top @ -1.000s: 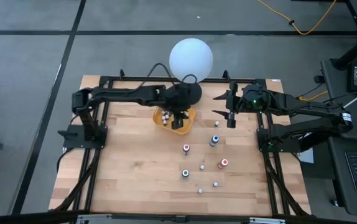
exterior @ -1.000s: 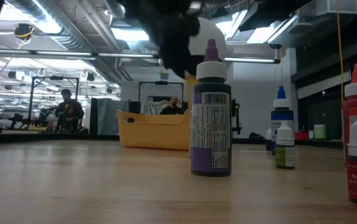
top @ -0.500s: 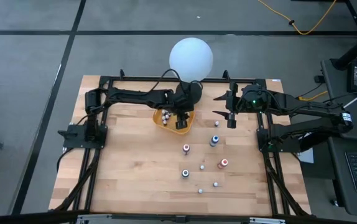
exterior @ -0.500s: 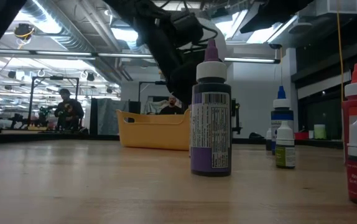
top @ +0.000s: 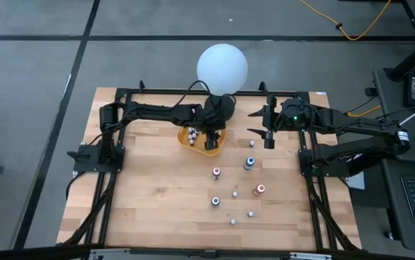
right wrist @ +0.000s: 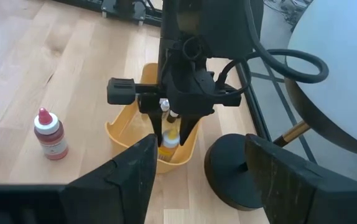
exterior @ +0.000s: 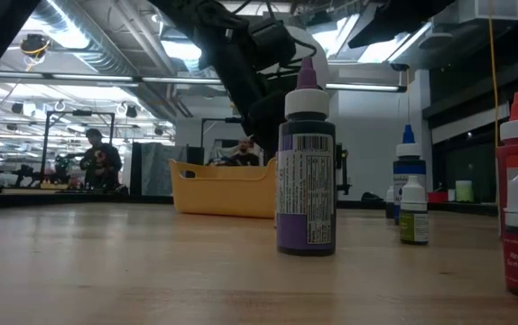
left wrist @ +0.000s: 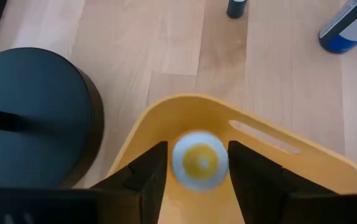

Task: Pick & Place food coloring
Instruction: Put the large yellow food coloring bottle into the yellow bin, then put the small light blue food coloring bottle into the yellow bin

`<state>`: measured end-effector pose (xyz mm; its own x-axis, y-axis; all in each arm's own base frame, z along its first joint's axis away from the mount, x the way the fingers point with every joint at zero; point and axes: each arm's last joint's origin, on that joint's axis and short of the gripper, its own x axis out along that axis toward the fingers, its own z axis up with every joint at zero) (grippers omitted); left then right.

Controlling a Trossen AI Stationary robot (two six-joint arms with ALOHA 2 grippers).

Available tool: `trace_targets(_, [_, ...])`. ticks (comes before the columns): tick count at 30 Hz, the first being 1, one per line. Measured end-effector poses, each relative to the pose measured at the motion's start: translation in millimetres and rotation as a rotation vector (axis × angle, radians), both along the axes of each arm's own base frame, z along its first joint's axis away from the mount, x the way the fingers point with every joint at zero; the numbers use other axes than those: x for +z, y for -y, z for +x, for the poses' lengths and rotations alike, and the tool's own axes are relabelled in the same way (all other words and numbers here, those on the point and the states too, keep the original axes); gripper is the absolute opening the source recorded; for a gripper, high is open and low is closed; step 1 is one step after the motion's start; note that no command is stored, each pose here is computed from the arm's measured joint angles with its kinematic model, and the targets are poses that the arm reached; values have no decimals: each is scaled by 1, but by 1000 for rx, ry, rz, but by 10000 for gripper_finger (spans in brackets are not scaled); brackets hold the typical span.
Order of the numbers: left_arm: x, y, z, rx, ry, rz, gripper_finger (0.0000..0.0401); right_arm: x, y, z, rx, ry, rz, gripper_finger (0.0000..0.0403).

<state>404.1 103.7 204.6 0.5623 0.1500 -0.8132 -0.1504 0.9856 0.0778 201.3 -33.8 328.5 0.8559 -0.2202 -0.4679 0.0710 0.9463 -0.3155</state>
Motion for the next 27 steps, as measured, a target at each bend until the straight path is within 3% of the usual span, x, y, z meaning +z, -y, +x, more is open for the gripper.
trace_targets(8, [14,-1,2,2,-11,0,183,0,0,0,0,0,0,241])
trace_targets(20, [107,20,-4,-74,43,78,186,0,0,0,0,-4,1,241])
trace_targets(27, [143,28,-10,3,75,184,177,0,0,0,2,5,-3,241])
